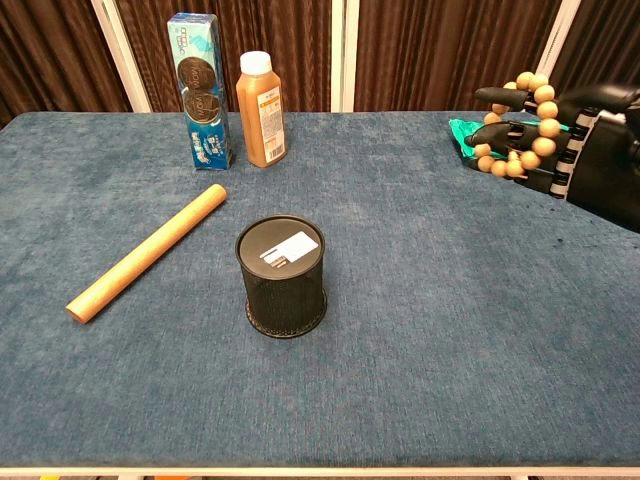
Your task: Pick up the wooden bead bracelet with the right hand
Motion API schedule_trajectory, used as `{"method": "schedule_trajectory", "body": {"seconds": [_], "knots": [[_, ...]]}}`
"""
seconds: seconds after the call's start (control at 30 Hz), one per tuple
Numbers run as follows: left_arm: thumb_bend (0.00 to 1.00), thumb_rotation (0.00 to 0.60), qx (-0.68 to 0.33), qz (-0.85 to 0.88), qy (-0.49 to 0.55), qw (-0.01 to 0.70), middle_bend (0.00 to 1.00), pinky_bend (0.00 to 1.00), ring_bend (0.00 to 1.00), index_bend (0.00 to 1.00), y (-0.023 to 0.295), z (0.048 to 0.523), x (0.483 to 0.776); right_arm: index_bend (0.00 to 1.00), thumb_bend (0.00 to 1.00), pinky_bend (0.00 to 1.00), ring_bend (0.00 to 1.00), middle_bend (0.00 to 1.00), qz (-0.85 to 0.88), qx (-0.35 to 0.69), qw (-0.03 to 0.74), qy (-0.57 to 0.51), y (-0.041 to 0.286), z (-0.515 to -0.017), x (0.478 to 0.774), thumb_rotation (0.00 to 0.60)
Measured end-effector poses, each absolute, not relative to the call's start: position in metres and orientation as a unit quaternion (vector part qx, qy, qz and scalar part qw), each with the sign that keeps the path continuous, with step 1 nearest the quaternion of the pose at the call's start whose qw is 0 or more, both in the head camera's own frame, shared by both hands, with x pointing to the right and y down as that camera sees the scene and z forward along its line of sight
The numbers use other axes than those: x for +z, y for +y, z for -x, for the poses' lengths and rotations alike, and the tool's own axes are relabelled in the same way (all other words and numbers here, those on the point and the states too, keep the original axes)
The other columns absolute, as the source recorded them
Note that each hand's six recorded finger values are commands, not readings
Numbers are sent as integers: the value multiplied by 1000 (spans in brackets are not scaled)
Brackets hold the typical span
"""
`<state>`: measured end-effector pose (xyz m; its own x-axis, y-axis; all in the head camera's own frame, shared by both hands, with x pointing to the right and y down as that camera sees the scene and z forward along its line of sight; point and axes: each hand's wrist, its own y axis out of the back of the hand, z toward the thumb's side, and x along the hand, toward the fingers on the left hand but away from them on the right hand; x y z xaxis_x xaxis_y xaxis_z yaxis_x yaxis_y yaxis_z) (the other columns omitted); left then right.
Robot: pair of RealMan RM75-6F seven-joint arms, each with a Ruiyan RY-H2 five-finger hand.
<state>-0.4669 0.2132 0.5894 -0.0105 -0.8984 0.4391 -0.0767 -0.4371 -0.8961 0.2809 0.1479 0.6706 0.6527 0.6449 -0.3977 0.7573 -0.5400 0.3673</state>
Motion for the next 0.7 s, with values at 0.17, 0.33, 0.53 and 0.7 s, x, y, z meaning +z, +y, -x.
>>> {"method": "schedule_trajectory", "body": {"seconds": [0.17, 0.33, 0.53, 0.7], "knots": [[0, 600, -588, 610, 400, 350, 83, 16, 13, 173, 213, 467, 589, 143, 221, 0, 14, 329, -876, -140, 218, 407, 143, -285, 676, 159], [0, 600, -588, 610, 399, 351, 83, 16, 13, 174, 212, 467, 589, 143, 203, 0, 0, 301, -888, -211, 114, 392, 136, -287, 686, 155], [0, 600, -589, 610, 398, 350, 83, 16, 13, 174, 211, 466, 590, 136, 182, 0, 0, 252, -884, -322, -53, 336, 125, -284, 702, 139], [0, 600, -591, 611, 396, 347, 83, 17, 13, 174, 211, 467, 592, 57, 144, 0, 0, 171, -855, -405, -196, 259, 119, -280, 714, 123]]}}
